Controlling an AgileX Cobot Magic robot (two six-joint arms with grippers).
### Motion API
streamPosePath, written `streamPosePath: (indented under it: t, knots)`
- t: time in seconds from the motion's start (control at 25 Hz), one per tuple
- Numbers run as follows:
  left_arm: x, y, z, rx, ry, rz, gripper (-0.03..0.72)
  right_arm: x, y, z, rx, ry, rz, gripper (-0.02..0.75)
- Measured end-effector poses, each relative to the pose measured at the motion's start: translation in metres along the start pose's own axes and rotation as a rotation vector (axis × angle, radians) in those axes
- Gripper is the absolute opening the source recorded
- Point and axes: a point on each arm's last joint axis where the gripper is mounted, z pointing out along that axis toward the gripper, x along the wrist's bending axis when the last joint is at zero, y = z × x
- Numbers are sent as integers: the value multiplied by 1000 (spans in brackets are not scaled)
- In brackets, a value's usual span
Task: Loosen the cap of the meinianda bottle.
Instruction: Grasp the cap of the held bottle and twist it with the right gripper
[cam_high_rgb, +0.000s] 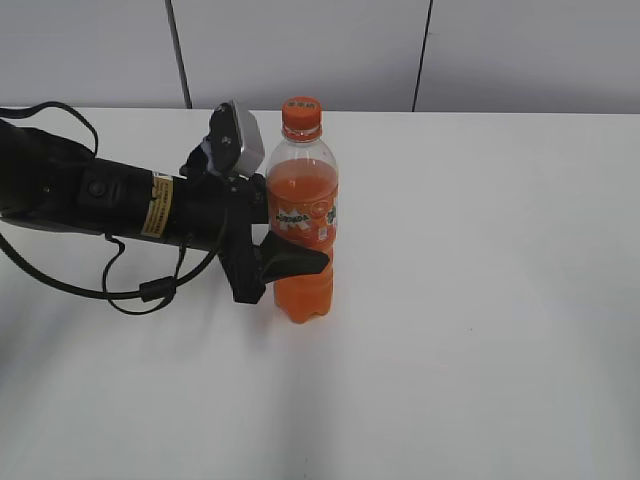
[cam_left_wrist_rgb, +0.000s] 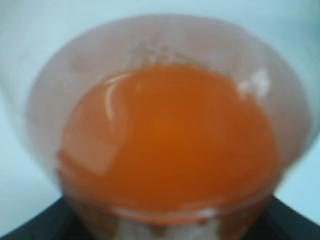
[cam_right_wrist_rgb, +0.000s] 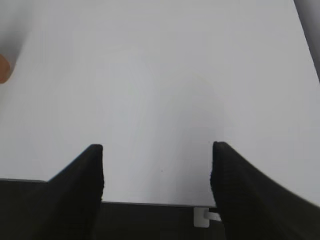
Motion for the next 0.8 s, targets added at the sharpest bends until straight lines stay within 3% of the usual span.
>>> streamPosePath:
  t: [0.36,0.8]
  knots:
    - [0,0,0,0,0,0,433,-6,57,5,165,18,20,491]
    - [0,0,0,-1,0,0,433,-8,113,31,246,68,75,491]
